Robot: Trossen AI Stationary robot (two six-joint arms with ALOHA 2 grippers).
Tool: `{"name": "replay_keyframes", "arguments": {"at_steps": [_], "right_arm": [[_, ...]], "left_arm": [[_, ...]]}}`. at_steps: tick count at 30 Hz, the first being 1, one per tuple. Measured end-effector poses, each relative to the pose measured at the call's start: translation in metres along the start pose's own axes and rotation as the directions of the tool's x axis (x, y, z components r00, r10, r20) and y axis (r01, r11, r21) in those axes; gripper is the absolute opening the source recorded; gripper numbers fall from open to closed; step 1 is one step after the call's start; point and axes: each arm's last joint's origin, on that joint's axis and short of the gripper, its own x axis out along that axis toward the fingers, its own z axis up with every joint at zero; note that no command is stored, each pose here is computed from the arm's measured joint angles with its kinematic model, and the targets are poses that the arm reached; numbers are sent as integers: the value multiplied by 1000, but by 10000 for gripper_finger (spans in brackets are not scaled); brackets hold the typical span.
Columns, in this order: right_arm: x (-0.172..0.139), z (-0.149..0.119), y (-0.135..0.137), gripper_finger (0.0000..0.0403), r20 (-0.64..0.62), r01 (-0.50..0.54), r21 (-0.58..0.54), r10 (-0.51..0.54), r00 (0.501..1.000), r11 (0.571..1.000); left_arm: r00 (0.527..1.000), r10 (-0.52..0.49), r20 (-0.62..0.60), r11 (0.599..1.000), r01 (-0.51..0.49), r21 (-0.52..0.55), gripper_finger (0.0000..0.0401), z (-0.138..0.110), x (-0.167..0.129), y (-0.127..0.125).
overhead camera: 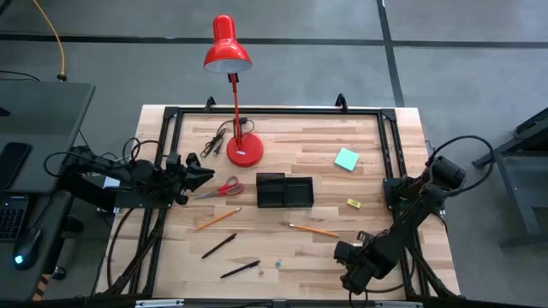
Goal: Pick and place office supplies into organizer
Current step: Put the yellow sticky notes into the black desk organizer
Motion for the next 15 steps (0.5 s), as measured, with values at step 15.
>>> {"name": "replay_keyframes", "arguments": {"at_steps": [15], "right_arm": [[6, 21, 5, 123, -42, -186, 51, 188, 981, 981]], "left_arm": [[1000, 18, -10, 1000, -18, -23, 74, -1, 0, 1]]}}
